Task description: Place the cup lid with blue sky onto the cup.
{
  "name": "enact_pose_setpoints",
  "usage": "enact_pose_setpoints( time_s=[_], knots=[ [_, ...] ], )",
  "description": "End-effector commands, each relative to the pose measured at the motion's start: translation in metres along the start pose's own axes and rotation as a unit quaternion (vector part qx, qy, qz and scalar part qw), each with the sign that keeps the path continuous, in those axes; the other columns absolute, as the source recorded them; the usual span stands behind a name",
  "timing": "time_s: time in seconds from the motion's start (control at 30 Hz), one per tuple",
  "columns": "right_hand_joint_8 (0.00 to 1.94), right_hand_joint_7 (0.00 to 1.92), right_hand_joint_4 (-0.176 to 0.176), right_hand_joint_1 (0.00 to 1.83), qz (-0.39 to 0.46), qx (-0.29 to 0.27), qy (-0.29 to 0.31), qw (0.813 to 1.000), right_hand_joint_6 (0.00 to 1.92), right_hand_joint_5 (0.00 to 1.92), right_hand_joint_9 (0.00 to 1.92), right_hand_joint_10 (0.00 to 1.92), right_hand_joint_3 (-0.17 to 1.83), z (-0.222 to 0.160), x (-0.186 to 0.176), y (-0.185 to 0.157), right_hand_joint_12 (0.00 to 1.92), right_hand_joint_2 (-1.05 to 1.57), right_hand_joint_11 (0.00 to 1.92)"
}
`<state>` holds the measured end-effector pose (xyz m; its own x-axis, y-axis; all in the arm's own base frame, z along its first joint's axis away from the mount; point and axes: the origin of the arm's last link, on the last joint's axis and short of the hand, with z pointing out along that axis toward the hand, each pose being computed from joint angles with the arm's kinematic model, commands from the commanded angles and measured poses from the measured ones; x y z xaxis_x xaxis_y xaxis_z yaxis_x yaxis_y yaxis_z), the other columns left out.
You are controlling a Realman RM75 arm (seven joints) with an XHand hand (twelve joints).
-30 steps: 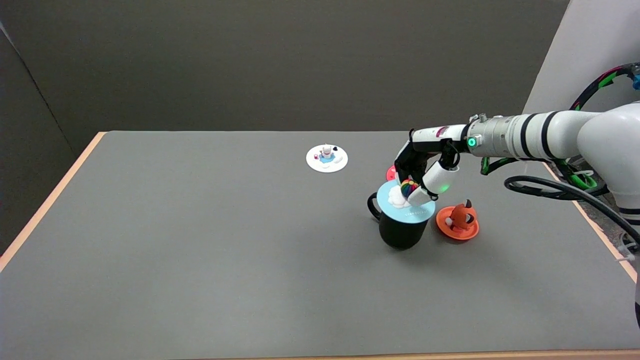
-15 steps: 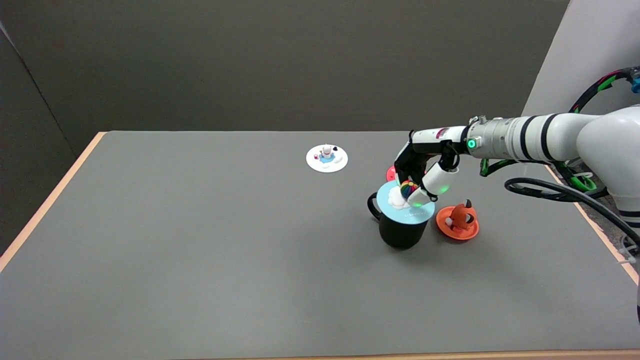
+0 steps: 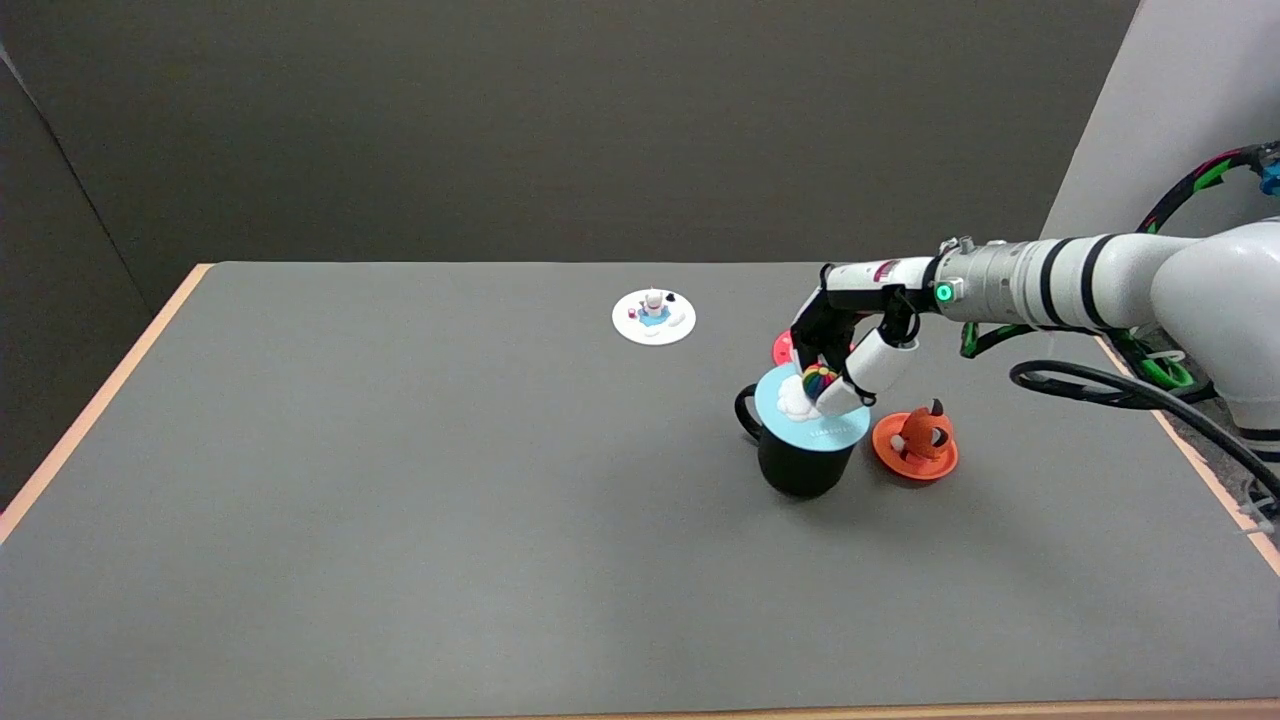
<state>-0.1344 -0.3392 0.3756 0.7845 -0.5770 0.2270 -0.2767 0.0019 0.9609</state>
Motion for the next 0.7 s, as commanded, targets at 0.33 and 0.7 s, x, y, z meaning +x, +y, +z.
enact_pose_setpoints(
  time_s=[0.33,0.7],
  knots=[
    [1.46,0.78,0.018,1.15,0.002,-0.014,0.003,1.000,1.36,0.73,0.56,1.29,0.30,0.0021,-0.0079,0.0095,1.00,1.10,0.32],
    [1.47,0.78,0.016,1.15,0.004,-0.012,0.004,1.000,1.36,0.73,0.56,1.28,0.30,0.0030,-0.0091,0.0090,1.00,1.10,0.32]
  ],
)
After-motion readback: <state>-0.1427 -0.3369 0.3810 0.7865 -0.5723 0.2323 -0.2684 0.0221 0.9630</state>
